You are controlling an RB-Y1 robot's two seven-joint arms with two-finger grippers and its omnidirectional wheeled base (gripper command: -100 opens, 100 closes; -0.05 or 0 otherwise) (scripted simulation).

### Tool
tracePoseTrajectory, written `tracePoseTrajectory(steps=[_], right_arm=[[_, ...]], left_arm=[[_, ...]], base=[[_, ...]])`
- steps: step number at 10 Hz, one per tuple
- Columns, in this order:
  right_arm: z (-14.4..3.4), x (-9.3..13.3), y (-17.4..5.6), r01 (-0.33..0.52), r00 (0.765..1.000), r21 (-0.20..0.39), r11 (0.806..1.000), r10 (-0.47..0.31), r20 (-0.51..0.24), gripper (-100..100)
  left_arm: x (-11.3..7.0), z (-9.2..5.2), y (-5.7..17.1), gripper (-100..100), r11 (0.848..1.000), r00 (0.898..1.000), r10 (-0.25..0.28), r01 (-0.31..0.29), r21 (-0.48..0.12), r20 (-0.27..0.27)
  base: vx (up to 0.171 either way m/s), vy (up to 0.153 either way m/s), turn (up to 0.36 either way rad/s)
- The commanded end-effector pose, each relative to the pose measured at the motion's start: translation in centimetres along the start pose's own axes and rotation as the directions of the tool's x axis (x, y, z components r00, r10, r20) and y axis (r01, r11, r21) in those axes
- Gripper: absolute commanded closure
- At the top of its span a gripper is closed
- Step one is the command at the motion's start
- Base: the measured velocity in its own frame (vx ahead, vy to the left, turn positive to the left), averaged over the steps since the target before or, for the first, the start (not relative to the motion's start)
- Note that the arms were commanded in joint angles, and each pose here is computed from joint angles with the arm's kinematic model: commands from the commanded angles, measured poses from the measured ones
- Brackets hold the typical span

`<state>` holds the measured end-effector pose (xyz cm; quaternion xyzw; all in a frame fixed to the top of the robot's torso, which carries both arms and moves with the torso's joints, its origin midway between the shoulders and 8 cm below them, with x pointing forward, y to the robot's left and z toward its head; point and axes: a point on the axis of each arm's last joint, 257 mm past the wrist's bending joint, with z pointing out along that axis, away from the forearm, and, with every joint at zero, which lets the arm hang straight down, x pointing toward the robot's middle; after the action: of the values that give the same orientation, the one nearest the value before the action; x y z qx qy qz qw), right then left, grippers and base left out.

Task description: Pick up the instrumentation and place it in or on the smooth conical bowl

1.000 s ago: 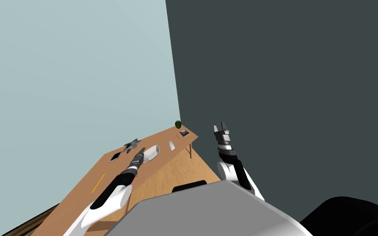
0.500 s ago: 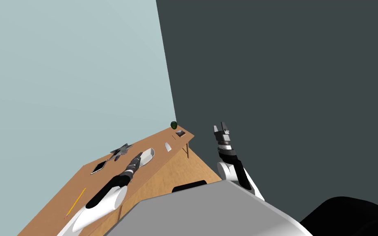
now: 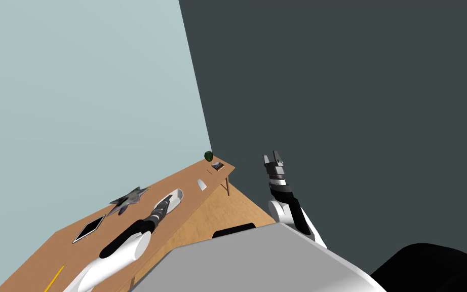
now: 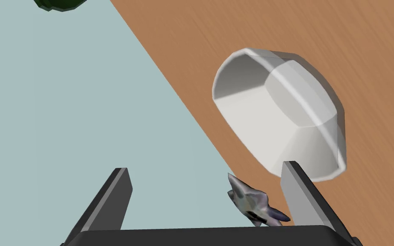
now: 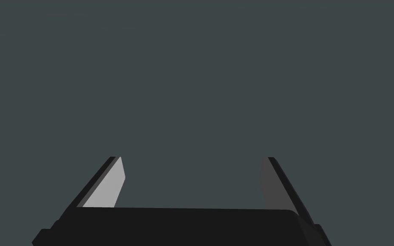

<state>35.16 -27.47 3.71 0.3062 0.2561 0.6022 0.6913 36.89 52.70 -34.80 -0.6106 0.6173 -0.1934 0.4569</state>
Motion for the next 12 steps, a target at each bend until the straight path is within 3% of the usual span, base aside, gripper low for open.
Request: tracePoseTrajectory(steps=[1, 2, 3, 5, 6, 7, 8, 11, 12], right_arm=[[0.0, 0.0, 0.0, 0.000, 1.000, 0.000, 1.000, 0.000, 0.000, 0], [0.0, 0.0, 0.0, 0.000, 1.000, 0.000, 1.000, 0.000, 0.000, 0], [0.0, 0.0, 0.0, 0.000, 1.000, 0.000, 1.000, 0.000, 0.000, 0], [0.0, 0.0, 0.0, 0.000, 1.000, 0.000, 1.000, 0.000, 0.000, 0], [0.0, 0.0, 0.0, 0.000, 1.000, 0.000, 1.000, 0.000, 0.000, 0], [0.0, 0.0, 0.0, 0.000, 1.000, 0.000, 1.000, 0.000, 0.000, 0], [0.0, 0.0, 0.0, 0.000, 1.000, 0.000, 1.000, 0.000, 0.000, 0], [0.0, 0.0, 0.0, 0.000, 1.000, 0.000, 1.000, 0.000, 0.000, 0], [0.0, 0.0, 0.0, 0.000, 1.000, 0.000, 1.000, 0.000, 0.000, 0]], left_arm=[[-1.3, 0.3, 2.4, -100, 0.997, 1.000, 0.002, -0.002, -0.073, -0.002], [-1.1, 0.3, 2.9, -100, 0.996, 1.000, 0.001, -0.002, -0.093, -0.009], [-2.4, 0.4, 4.8, -100, 0.989, 1.000, 0.001, -0.002, -0.145, -0.007], [-2.1, 0.3, 5.5, -100, 0.985, 1.000, -0.001, -0.002, -0.173, -0.018], [-3.2, 0.1, 7.6, -100, 0.973, 1.000, -0.004, -0.001, -0.231, -0.021], [-3.0, 0.0, 8.0, -100, 0.969, 1.000, -0.005, -0.002, -0.247, -0.028], [-4.2, -0.2, 9.7, -100, 0.957, 1.000, -0.010, 0.001, -0.291, -0.028], [-4.5, -1.0, 12.6, -100, 0.924, 0.998, -0.026, 0.003, -0.382, -0.054], [-5.3, -1.5, 14.1, -100, 0.906, 0.997, -0.035, 0.004, -0.424, -0.064]], base=[[-0.013, 0.003, -0.341], [-0.018, 0.015, -0.216], [-0.023, 0.015, -0.322], [-0.012, 0.014, -0.136], [-0.008, 0.004, -0.317], [-0.009, 0.016, -0.222], [-0.009, 0.019, -0.354], [-0.008, 0.021, -0.277], [-0.005, 0.017, -0.366]])
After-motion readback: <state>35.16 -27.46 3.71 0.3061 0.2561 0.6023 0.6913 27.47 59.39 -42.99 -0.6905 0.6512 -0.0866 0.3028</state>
